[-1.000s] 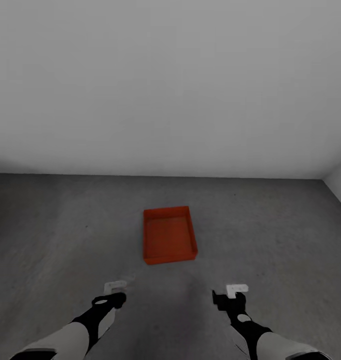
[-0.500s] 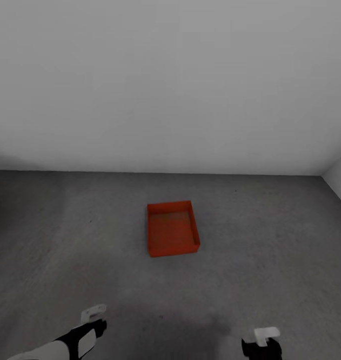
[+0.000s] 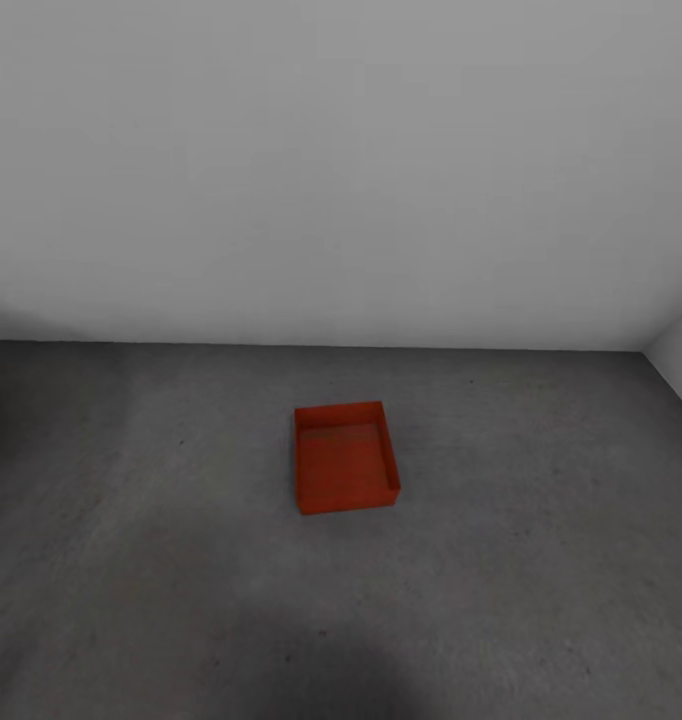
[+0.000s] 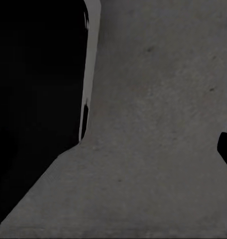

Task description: Move the two storage containers from the living room to the garage. In the garage, place one container on the floor and stack the other container on top of it (either order is fine).

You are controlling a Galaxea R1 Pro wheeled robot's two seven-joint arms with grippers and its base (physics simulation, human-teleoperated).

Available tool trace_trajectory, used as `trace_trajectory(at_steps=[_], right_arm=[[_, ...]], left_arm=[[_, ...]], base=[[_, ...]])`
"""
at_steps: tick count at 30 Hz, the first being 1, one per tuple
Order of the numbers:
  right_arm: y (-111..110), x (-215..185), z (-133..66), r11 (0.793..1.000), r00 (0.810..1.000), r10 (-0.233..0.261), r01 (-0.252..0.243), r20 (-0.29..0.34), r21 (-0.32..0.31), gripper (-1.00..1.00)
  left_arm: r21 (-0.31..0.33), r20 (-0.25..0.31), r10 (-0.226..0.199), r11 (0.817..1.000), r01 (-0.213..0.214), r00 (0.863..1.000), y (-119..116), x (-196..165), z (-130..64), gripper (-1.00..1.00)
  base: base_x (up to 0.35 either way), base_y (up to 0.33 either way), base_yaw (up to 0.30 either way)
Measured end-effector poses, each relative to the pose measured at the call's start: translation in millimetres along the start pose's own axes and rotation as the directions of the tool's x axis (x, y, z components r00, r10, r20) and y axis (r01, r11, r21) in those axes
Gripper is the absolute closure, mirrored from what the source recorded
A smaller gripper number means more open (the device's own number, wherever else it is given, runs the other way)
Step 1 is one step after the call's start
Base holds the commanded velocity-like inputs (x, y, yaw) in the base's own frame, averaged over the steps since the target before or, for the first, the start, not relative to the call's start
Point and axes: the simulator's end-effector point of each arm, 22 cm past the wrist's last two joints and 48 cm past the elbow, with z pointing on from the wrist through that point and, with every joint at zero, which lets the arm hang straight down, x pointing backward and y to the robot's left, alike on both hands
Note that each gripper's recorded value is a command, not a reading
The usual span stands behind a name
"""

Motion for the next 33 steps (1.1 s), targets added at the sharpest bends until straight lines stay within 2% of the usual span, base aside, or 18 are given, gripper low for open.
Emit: trace_trajectory(at_steps=[3, 10, 28, 33], right_arm=[[14, 60, -10.7, 1.000, 0.997, 0.003, -0.005, -0.075, -0.025, -1.00], [25, 81, -16.8, 0.999, 0.996, 0.010, -0.014, -0.090, -0.040, -1.00], [29, 71, -16.8, 0.999, 0.998, 0.009, -0.011, -0.061, -0.045, -1.00], [33, 69, -16.9, 0.998, 0.998, 0.008, -0.012, -0.056, -0.065, -1.00]], left_arm=[[0.005, -0.049, 0.016, 1.000, -0.015, 0.999, 7, 40, 0.4, -1.00], [0.014, -0.095, 0.033, 0.999, -0.032, 0.995, 16, 80, -1.3, -1.00], [0.028, -0.058, 0.030, 0.999, -0.028, 0.998, 11, 65, -3.3, -1.00], [0.031, -0.047, 0.031, 0.999, -0.029, 0.998, 10, 61, -3.8, -1.00]], base=[[0.000, 0.000, 0.000], [0.000, 0.000, 0.000], [0.000, 0.000, 0.000], [0.000, 0.000, 0.000]])
